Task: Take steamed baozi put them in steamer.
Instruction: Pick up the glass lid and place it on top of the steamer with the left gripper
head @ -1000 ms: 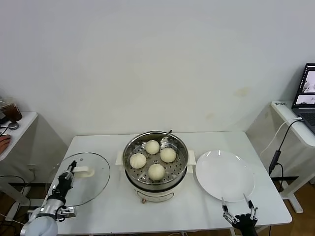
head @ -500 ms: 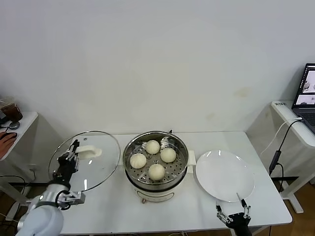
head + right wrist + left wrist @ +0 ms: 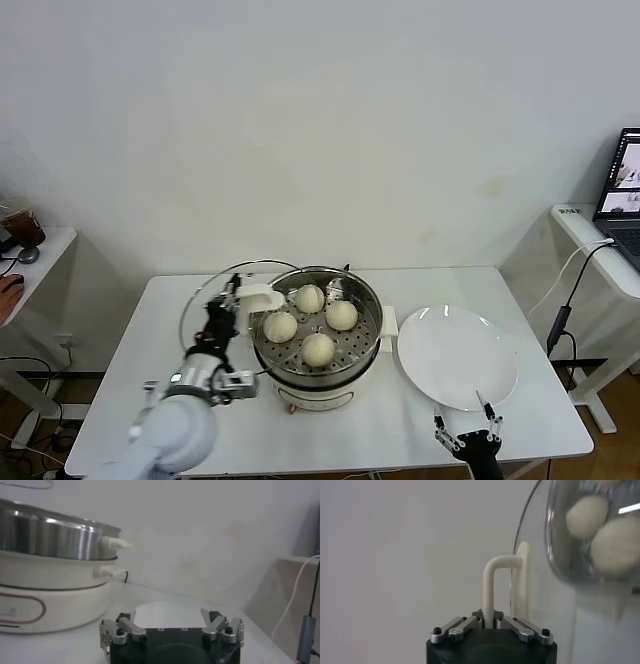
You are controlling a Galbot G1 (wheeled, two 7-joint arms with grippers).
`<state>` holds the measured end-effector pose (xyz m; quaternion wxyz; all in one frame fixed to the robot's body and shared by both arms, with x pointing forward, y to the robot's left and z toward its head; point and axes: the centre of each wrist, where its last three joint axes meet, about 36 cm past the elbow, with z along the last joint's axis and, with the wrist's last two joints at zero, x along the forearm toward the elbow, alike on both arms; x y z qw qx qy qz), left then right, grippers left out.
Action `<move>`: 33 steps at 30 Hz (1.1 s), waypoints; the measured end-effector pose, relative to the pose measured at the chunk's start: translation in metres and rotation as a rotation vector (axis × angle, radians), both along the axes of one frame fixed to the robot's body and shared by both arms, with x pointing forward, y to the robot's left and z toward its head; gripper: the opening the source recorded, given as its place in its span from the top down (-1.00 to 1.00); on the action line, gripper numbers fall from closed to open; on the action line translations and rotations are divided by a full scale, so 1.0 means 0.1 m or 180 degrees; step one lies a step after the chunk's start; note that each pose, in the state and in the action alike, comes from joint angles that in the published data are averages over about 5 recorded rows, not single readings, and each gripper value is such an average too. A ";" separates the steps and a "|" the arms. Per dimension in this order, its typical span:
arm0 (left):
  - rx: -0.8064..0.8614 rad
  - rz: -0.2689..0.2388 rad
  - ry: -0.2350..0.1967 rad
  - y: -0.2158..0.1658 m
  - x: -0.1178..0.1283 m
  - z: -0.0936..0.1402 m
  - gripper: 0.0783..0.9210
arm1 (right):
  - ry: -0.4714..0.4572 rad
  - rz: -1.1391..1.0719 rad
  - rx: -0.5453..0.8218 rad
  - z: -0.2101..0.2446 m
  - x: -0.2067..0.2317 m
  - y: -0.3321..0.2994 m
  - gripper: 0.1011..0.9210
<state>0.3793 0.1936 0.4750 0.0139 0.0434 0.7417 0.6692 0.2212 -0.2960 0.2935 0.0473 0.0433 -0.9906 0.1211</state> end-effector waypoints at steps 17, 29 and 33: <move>0.0170 -0.0151 -0.0005 -0.98 0.22 -0.23 0.77 | 0.0036 -0.0016 -0.0174 -0.04 0.02 -0.01 -0.76; 0.0249 -0.0126 -0.0001 -1.20 0.32 -0.37 0.77 | 0.0043 0.0010 -0.0214 -0.05 0.02 -0.02 -0.76; 0.0260 -0.0109 0.0001 -1.22 0.34 -0.40 0.77 | 0.0049 0.0018 -0.0222 -0.06 0.01 -0.03 -0.76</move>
